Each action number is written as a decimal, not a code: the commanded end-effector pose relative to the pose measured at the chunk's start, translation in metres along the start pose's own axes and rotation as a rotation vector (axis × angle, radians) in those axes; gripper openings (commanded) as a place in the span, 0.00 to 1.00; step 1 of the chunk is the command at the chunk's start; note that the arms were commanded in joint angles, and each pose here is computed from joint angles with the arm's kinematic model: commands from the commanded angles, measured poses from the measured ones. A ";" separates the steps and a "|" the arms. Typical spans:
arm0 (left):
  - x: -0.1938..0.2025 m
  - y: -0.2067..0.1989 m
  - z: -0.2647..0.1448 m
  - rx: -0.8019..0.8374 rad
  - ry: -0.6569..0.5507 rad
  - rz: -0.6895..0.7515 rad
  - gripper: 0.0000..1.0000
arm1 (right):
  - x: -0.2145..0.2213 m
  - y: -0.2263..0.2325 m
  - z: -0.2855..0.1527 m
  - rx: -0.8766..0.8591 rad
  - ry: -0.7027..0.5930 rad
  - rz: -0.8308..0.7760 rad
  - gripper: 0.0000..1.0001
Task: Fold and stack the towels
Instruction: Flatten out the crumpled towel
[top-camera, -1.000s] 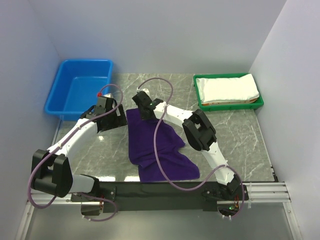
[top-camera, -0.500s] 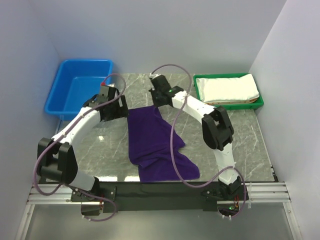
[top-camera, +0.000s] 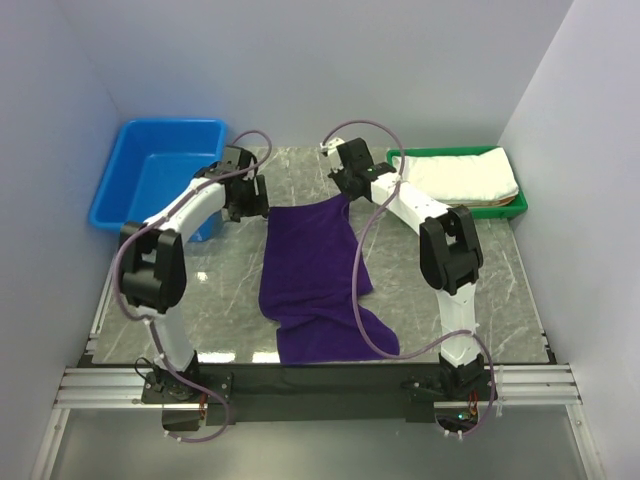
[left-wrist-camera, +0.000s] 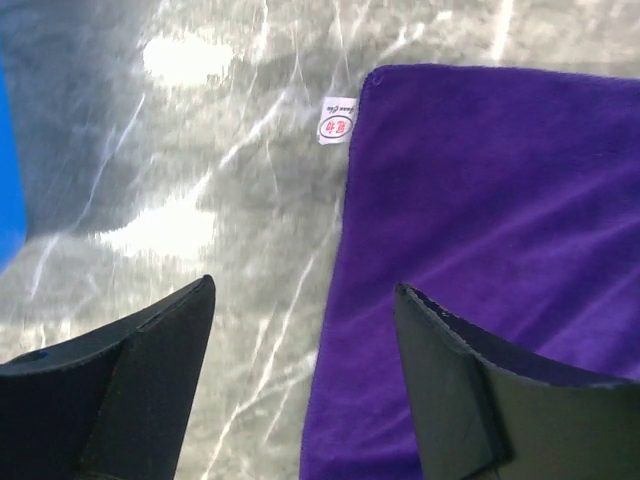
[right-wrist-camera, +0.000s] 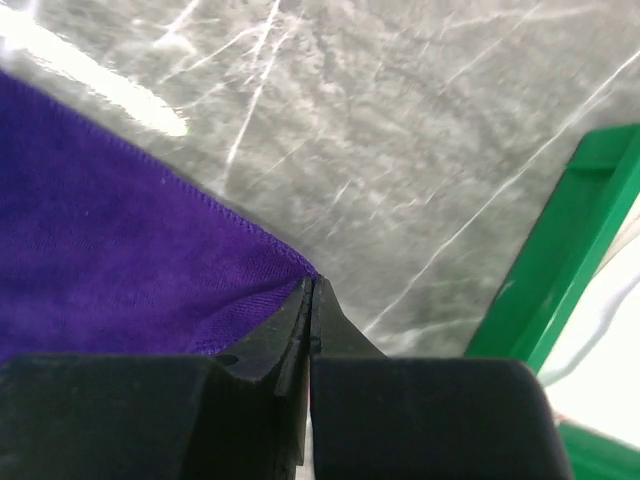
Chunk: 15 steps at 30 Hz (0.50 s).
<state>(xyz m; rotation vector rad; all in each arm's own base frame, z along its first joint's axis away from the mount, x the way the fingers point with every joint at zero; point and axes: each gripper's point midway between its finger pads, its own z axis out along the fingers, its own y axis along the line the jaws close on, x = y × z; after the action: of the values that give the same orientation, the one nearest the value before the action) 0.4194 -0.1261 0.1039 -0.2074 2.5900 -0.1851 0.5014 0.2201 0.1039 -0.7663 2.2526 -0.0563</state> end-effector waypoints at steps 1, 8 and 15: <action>-0.018 -0.004 0.007 -0.014 -0.015 0.053 0.76 | -0.021 -0.012 0.005 0.022 -0.063 -0.108 0.00; -0.038 -0.021 0.051 0.037 -0.011 0.078 0.67 | -0.013 0.004 0.017 -0.046 -0.067 -0.105 0.00; -0.052 -0.035 0.079 0.092 -0.020 0.138 0.59 | -0.005 0.010 0.020 -0.063 -0.057 -0.103 0.00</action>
<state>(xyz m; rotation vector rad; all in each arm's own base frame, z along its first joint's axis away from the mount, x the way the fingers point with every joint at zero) 0.4896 -0.1481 0.0556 -0.0799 2.6203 -0.1933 0.5074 0.2291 0.0869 -0.8961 2.2080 -0.0262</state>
